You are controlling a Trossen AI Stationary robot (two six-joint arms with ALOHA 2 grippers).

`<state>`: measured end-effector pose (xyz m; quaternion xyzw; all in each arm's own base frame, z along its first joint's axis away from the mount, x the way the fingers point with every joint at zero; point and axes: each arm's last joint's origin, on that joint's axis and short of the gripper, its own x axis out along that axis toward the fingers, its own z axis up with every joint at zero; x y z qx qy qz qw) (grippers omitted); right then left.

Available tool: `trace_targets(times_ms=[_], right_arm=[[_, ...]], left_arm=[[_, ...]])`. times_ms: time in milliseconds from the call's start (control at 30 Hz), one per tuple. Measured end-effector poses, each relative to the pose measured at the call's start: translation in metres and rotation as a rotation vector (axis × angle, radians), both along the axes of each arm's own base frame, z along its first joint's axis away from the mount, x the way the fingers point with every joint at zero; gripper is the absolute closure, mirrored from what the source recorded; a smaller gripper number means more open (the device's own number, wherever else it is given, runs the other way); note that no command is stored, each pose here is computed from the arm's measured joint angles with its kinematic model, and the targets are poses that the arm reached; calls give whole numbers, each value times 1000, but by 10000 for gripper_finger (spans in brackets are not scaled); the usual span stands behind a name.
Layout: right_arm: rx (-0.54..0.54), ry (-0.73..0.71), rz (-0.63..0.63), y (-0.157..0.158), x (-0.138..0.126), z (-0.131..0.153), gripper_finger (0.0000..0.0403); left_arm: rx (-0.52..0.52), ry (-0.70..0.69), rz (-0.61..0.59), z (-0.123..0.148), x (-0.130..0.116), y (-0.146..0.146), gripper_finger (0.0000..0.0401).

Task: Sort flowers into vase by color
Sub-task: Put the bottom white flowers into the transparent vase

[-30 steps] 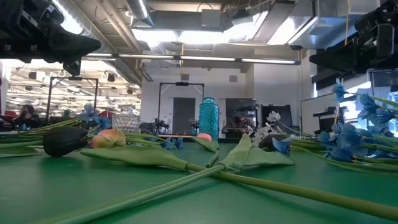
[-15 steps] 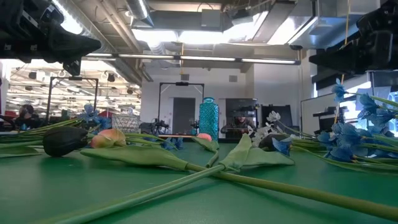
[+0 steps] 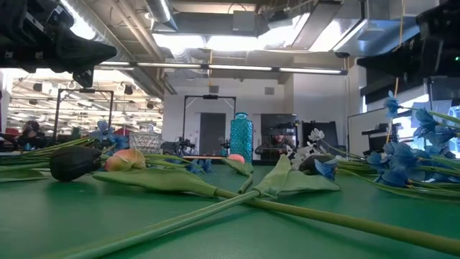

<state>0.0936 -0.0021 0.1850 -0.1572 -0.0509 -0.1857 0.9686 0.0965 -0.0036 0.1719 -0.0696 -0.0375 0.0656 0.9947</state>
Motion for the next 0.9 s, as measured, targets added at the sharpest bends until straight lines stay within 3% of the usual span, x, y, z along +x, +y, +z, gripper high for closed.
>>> trace_targets(times_ms=[167, 300, 433, 667, 900], right_arm=[[50, -148, 102, 2, -2, 13, 402], [47, -384, 160, 3, -11, 34, 402], [13, -504, 149, 2, -18, 45, 402], [22, -412, 88, 1, -15, 58, 402], [23, -263, 27, 1, 4, 81, 402]], left_arm=[[0, 0, 0, 0, 0, 0, 401], [0, 0, 0, 0, 0, 0, 401], [0, 0, 0, 0, 0, 0, 401], [0, 0, 0, 0, 0, 0, 401], [0, 0, 0, 0, 0, 0, 401]])
